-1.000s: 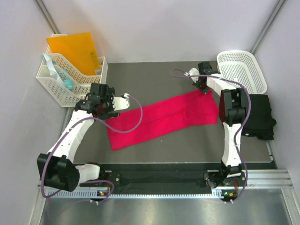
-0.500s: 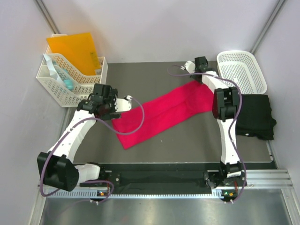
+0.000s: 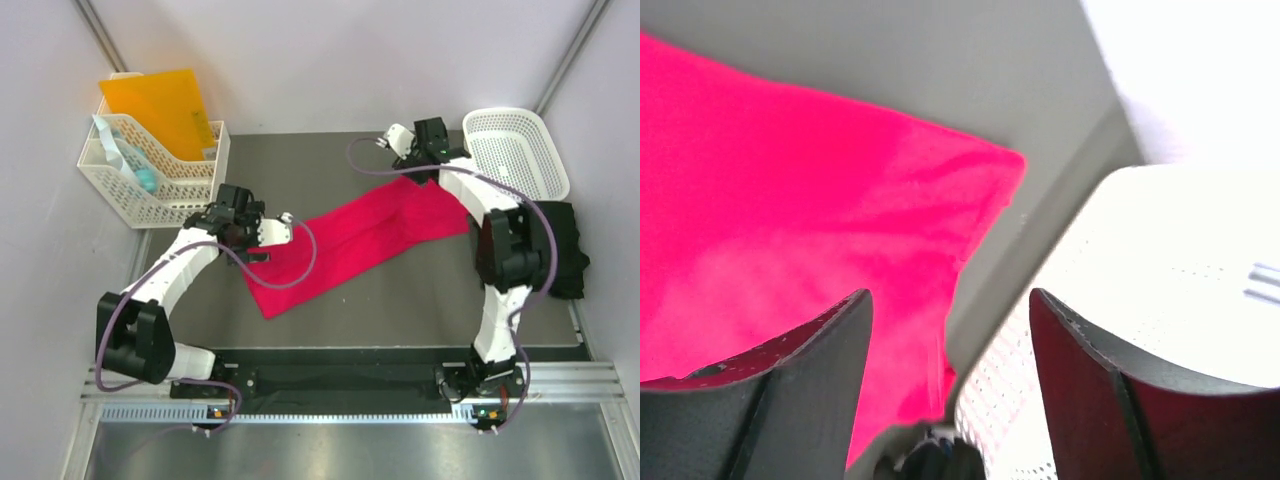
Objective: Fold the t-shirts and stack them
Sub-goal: Fold the tshirt
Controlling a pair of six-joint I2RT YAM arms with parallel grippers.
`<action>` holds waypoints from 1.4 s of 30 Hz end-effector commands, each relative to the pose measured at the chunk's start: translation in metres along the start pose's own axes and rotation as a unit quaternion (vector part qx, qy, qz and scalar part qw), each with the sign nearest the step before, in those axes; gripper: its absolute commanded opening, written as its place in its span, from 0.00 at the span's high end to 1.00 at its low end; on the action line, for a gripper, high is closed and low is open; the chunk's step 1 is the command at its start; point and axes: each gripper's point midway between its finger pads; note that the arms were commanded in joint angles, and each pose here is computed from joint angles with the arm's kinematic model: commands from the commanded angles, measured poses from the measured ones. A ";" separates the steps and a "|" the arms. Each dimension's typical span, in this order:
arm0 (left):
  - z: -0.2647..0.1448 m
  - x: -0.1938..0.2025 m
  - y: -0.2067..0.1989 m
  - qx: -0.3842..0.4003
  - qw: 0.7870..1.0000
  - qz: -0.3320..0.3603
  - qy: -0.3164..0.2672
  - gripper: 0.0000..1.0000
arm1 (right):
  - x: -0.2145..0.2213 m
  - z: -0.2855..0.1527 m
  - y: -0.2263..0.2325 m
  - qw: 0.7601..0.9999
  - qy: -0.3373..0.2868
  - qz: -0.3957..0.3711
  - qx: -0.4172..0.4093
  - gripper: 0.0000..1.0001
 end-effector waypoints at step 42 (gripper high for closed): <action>-0.178 0.131 0.094 -0.442 0.721 -0.519 0.122 0.02 | -0.044 -0.210 0.496 0.804 -0.213 -0.383 -0.402 0.32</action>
Point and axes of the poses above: each gripper's point midway between its finger pads, its own z axis out along the fingers, its own y axis along the line the jaws close on, x = y × z, and after that the axes turned 15 degrees about z, right-handed
